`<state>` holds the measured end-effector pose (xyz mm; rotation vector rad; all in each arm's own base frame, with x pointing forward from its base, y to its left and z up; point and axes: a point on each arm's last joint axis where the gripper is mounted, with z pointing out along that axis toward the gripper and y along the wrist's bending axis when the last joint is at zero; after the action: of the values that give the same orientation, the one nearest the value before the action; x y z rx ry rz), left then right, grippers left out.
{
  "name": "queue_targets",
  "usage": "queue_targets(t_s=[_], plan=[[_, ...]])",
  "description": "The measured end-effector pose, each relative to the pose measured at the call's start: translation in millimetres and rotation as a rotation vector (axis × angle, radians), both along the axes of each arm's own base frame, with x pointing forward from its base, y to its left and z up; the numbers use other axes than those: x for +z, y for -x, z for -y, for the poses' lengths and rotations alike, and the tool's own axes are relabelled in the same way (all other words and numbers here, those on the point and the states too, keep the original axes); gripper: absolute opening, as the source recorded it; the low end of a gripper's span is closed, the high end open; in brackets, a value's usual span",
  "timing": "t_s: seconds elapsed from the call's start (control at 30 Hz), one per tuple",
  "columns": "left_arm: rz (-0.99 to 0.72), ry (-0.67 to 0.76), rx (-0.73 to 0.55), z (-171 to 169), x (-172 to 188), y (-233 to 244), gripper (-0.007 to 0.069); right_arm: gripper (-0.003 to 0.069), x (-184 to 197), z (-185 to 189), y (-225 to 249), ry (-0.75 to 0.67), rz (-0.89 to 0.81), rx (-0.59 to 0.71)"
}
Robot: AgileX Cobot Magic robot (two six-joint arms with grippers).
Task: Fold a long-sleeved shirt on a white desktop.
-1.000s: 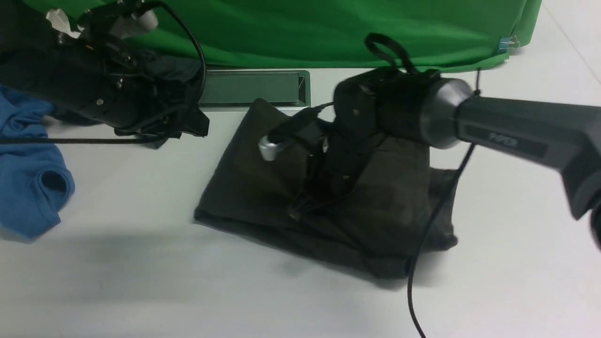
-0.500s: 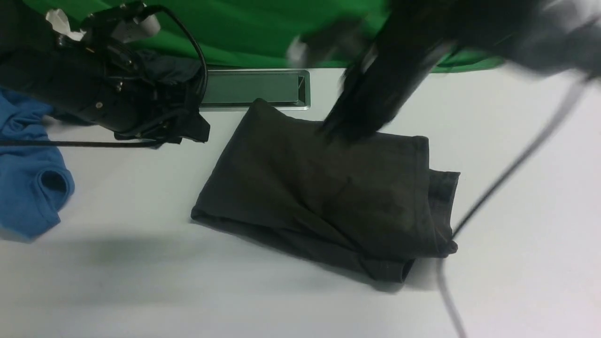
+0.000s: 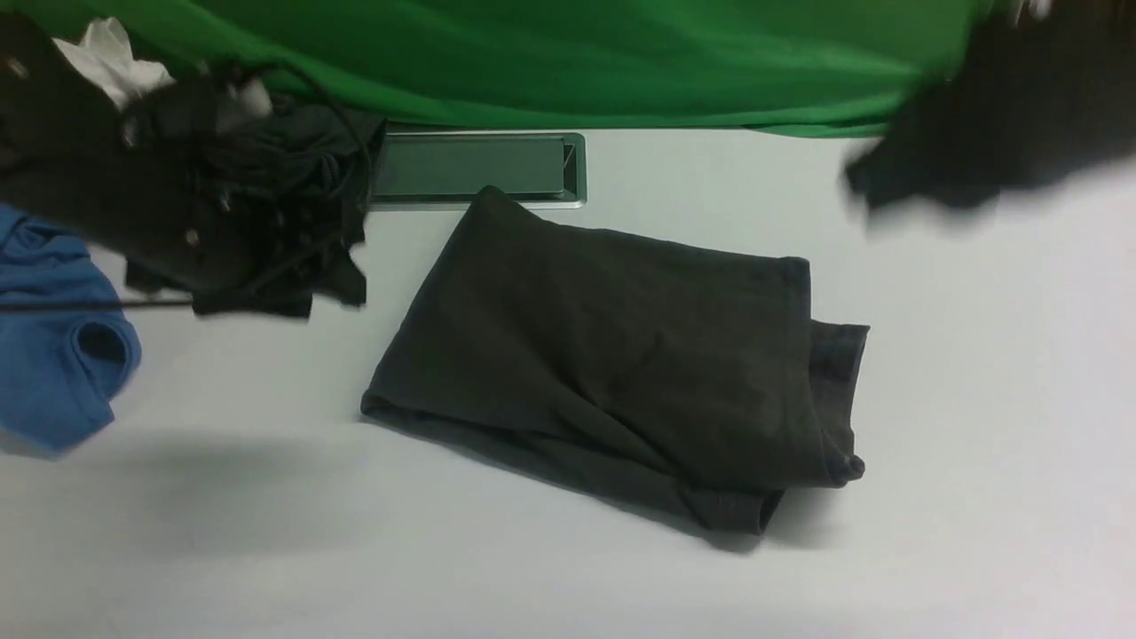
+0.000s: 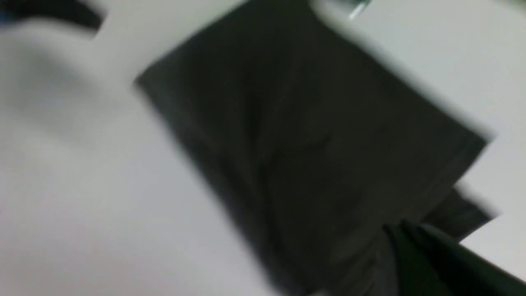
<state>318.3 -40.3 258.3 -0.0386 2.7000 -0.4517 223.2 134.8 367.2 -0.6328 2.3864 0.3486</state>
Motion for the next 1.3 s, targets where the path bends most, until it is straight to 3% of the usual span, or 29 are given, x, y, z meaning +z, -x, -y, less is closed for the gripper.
queue_targets(t_s=[0.13, 0.3, 0.53, 0.6, 0.7, 0.73, 0.77, 0.8, 0.87, 0.93, 1.13, 1.3], plan=[[-0.067, -0.026, -0.043, -1, -28, -13, 0.0482, 0.0092, -17, 3, 24, 0.011, -0.054, 0.037], [-0.151, -0.064, -0.206, -1, -67, -55, 0.0617, 0.0129, -10, 12, 51, -0.02, -0.066, 0.053], [-0.227, 0.049, -0.317, 10, -101, -87, 0.0617, 0.0144, 3, 19, 62, -0.08, -0.017, 0.022], [-0.234, 0.053, -0.322, 10, -103, -90, 0.0587, 0.015, 3, 19, 62, -0.084, -0.016, 0.017], [-0.264, 0.065, -0.302, 5, -105, -91, 0.0456, 0.0162, 4, 20, 60, -0.08, 0.006, 0.014], [-0.266, 0.066, -0.302, 5, -105, -90, 0.0447, 0.0162, 4, 20, 60, -0.078, 0.009, 0.014], [-0.29, 0.095, -0.302, 3, -106, -88, 0.0353, 0.0169, 4, 22, 58, -0.052, 0.035, 0.008], [-0.292, 0.102, -0.301, 3, -106, -88, 0.0341, 0.017, 4, 22, 58, -0.053, 0.034, 0.008], [-0.32, 0.155, -0.299, -1, -104, -84, 0.0174, 0.0179, 5, 25, 54, -0.038, 0.07, -0.028], [-0.316, 0.171, -0.29, -3, -99, -81, 0.0101, 0.0187, 6, 26, 52, -0.053, 0.078, -0.071], [-0.248, 0.16, -0.208, -4, -63, -50, 0.0101, 0.0238, 7, 27, 51, -0.082, 0.069, -0.135], [-0.266, 0.144, -0.098, -6, -73, -11, 0.0101, 0.0256, 7, 28, 51, -0.089, 0.065, -0.143]])
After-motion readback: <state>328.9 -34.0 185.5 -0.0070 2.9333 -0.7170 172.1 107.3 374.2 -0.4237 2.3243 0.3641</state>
